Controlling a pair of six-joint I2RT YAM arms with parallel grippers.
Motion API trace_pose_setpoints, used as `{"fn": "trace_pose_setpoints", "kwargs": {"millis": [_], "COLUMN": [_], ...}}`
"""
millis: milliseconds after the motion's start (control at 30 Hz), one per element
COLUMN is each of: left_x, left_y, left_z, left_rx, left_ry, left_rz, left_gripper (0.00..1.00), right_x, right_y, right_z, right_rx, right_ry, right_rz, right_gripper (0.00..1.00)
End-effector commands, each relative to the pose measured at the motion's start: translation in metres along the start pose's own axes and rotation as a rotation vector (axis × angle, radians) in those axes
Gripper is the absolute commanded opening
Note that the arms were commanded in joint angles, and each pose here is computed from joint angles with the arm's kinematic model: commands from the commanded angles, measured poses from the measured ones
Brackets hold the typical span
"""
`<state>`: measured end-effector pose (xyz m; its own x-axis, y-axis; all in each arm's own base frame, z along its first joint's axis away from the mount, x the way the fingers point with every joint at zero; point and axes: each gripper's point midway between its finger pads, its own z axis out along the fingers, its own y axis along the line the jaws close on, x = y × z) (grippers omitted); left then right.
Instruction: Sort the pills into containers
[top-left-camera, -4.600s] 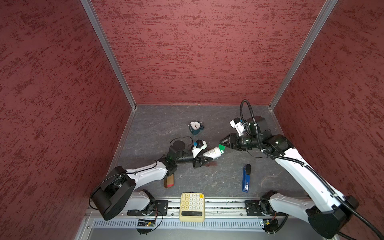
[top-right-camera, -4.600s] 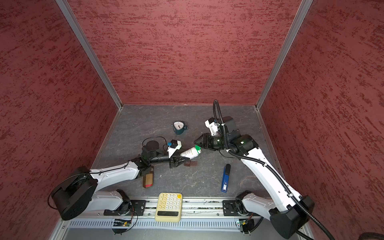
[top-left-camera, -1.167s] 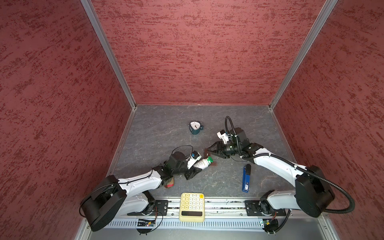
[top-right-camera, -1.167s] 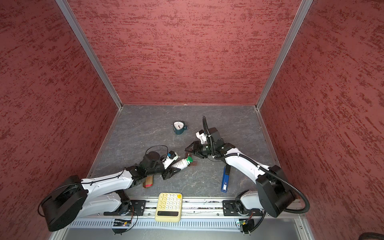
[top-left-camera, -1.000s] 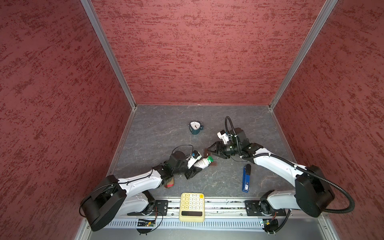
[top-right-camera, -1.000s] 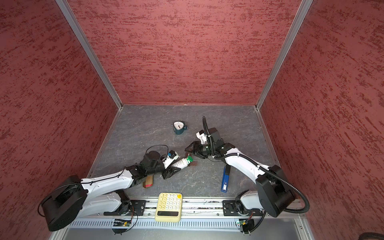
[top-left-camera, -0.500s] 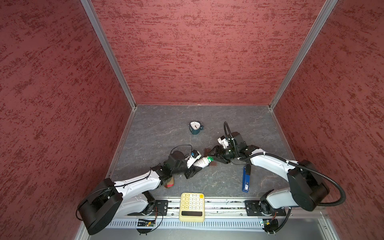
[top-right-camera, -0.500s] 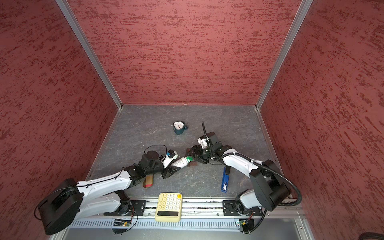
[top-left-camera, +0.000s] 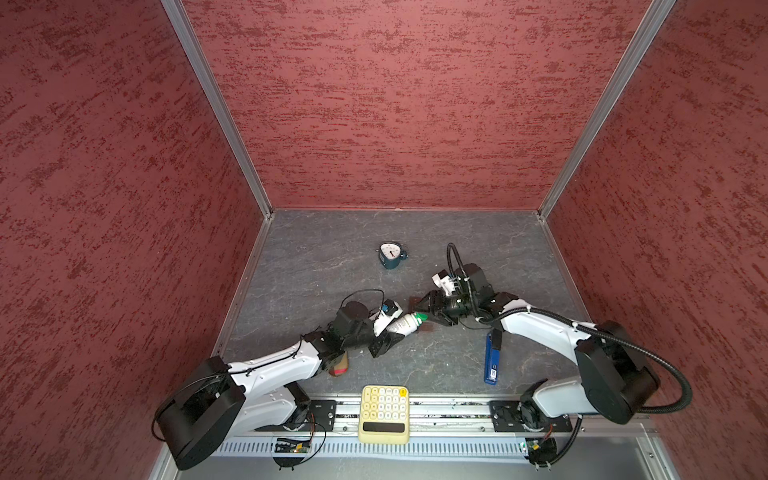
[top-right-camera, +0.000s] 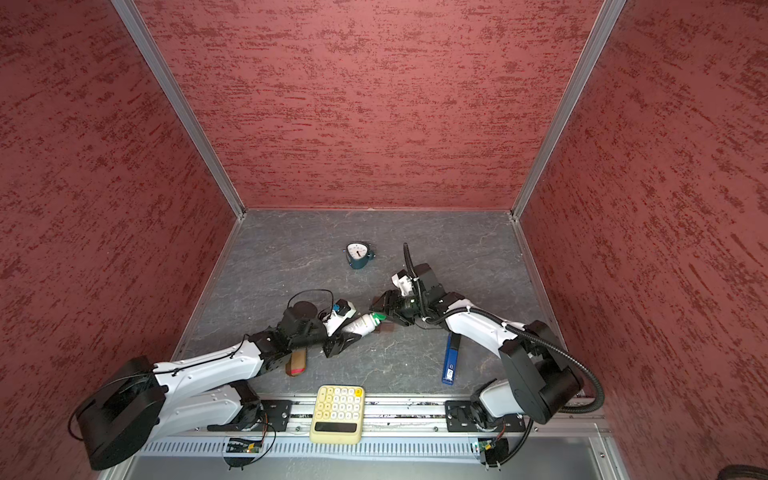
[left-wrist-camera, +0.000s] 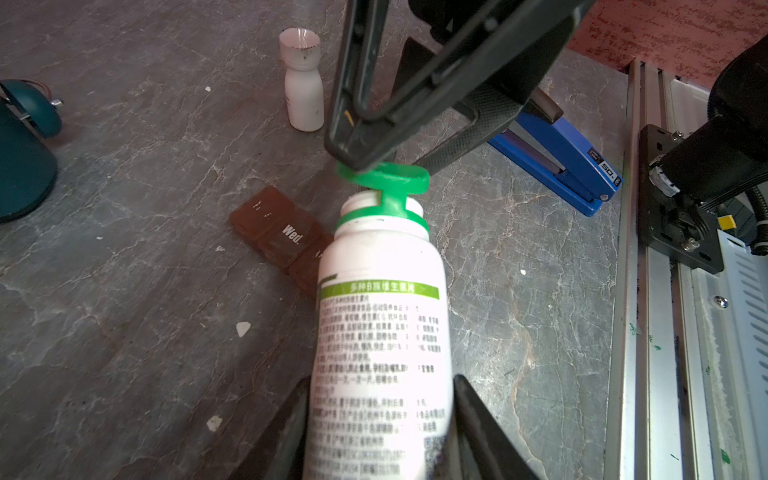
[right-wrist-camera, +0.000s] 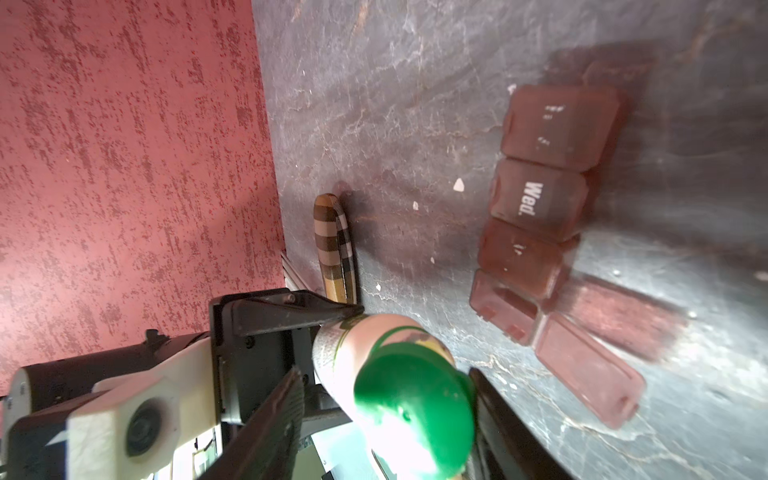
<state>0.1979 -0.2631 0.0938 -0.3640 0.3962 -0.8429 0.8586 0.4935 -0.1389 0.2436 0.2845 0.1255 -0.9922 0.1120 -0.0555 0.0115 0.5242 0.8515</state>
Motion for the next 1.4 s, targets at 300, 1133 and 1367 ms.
{"fn": "trace_pose_setpoints", "kwargs": {"millis": [300,1133,1367], "left_x": [0.002,0.009,0.007], "left_y": [-0.001,-0.004,-0.008], "left_z": [0.004,0.006,0.002], "left_rx": [0.003,0.046,0.052], "left_ry": [0.063,0.139,0.137], "left_rz": [0.020,-0.006,-0.007], "left_gripper": [0.00,0.00,0.00], "right_x": [-0.005,-0.004,-0.004], "right_y": [0.026,0.021,0.026], "right_z": [-0.010,-0.006,-0.006], "right_rx": [-0.051,-0.030,-0.044], "right_ry": [-0.038,-0.013,-0.009], "right_rz": [-0.104,-0.149,-0.155], "right_gripper": [0.56,0.53,0.53]}}
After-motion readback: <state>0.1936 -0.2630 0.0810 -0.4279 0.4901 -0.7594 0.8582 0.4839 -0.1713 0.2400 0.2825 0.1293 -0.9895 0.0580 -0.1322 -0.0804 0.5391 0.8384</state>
